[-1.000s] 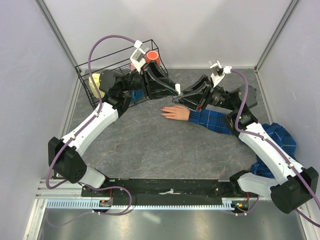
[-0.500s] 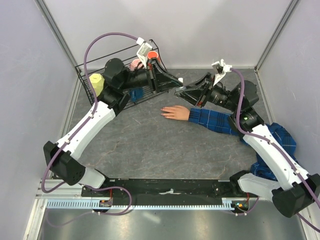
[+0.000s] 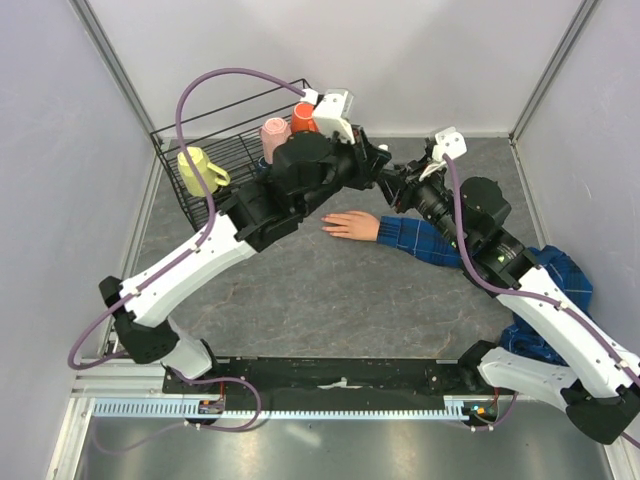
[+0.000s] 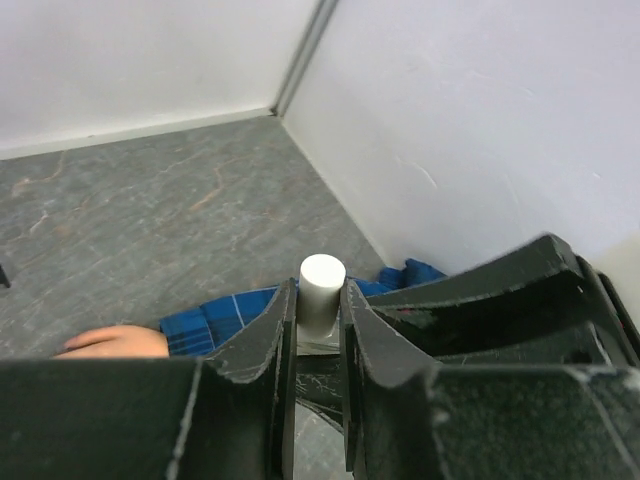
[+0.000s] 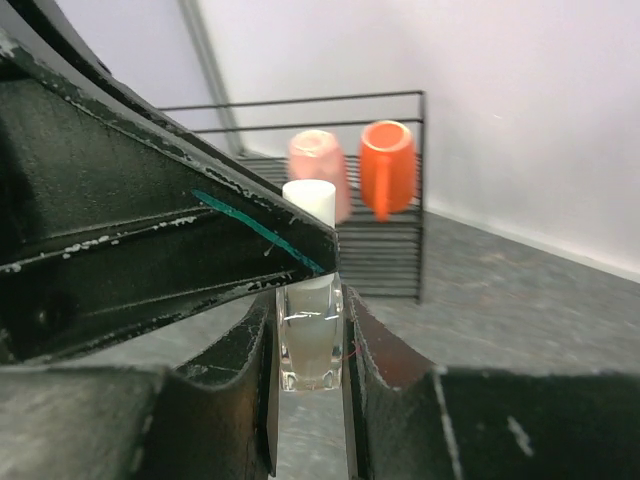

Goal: Paint the nails

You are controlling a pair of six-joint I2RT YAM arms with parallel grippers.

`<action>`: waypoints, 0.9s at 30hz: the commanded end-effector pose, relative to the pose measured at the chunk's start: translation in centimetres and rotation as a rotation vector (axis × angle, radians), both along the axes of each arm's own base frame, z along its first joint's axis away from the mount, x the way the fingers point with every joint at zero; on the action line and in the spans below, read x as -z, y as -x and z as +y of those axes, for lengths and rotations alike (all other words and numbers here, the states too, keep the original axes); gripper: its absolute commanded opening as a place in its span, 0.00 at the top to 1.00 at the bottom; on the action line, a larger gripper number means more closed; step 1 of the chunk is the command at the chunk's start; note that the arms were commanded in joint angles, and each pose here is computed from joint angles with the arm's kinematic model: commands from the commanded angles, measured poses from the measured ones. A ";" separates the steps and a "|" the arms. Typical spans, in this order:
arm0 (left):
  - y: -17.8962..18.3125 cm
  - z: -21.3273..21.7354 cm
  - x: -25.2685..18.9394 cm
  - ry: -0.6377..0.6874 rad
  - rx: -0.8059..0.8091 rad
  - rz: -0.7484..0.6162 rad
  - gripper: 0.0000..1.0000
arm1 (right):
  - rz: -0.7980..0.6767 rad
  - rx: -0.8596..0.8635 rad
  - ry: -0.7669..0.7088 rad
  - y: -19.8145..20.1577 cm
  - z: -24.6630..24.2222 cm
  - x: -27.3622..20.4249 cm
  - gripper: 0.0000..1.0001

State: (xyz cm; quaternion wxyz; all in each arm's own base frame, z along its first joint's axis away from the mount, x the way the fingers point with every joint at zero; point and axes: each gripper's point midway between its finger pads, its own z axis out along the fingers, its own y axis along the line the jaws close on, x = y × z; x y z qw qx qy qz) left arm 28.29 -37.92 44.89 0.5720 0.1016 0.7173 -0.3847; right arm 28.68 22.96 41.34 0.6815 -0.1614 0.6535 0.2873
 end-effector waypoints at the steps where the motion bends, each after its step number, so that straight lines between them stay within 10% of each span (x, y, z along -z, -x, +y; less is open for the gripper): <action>1: -0.4 -0.9 -1.1 0.046 -0.055 0.029 0.98 | -0.031 0.075 0.075 -0.5 -0.9 0.3 1.00; 2: -0.2 -1.0 -1.1 0.041 -0.034 0.024 0.98 | -0.032 0.055 0.078 -0.2 -0.7 0.4 1.00; 9: 3.3 -0.2 -2.3 0.113 0.332 -0.023 0.11 | -0.061 -0.127 0.084 2.1 1.3 0.6 1.00; 27: 10.1 5.5 -3.3 0.231 0.971 -0.327 0.28 | -0.040 -0.720 -0.122 7.9 4.1 -2.3 1.00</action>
